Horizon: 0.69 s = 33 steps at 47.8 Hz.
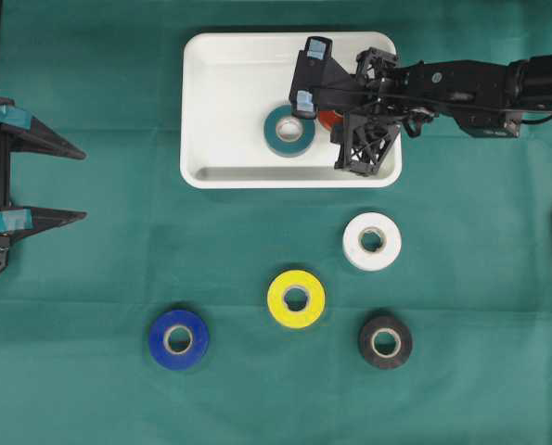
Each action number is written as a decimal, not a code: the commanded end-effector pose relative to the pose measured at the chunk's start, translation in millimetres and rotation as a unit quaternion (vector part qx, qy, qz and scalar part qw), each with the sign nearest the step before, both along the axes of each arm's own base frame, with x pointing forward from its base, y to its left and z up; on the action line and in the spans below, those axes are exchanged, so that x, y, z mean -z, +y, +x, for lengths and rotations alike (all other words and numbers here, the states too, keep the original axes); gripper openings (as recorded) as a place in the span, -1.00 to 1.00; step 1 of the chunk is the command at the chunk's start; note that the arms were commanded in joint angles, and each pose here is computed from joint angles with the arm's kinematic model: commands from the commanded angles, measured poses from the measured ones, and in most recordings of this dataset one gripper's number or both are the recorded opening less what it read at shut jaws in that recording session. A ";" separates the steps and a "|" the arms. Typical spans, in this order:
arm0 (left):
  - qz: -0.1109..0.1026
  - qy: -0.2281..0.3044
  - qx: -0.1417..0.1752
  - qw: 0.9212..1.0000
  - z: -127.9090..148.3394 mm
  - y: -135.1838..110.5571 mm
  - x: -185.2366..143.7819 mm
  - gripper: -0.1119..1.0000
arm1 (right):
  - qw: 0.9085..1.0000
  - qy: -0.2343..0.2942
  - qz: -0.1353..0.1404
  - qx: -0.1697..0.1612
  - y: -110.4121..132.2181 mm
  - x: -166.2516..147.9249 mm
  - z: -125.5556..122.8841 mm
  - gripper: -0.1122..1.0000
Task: Pick up the tape from a random location and place it into the white case.
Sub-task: 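Lower the orange-red roll into the tray beside the teal roll, open right gripper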
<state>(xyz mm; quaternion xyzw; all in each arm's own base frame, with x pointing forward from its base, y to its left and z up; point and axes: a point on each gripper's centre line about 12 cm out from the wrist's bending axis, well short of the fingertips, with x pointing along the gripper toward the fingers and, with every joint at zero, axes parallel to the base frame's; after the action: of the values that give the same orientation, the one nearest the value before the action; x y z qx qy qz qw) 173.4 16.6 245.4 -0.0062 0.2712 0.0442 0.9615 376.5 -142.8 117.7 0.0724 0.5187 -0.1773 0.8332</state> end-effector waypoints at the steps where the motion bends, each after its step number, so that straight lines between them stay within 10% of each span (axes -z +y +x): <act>1: -0.001 -0.005 0.000 1.000 2.3 0.1 -4.0 0.95 | 1.000 -0.016 -0.004 0.001 -1.0 -9.9 3.4 -0.22; 27: -0.001 -0.005 0.000 1.000 2.3 0.1 -4.0 0.95 | 1.000 -0.016 -0.006 0.000 -2.1 -11.1 4.1 -0.20; 33: -0.001 -0.005 0.000 1.000 2.3 0.1 -4.0 0.95 | 1.000 -0.019 -0.008 0.000 -2.2 -15.1 3.9 0.42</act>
<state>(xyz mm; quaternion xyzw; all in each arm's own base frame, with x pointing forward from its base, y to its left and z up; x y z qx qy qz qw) 173.3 16.6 245.6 -0.0062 0.2704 0.0442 0.9617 376.4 -142.7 117.6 0.0732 0.5193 -0.1775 0.8328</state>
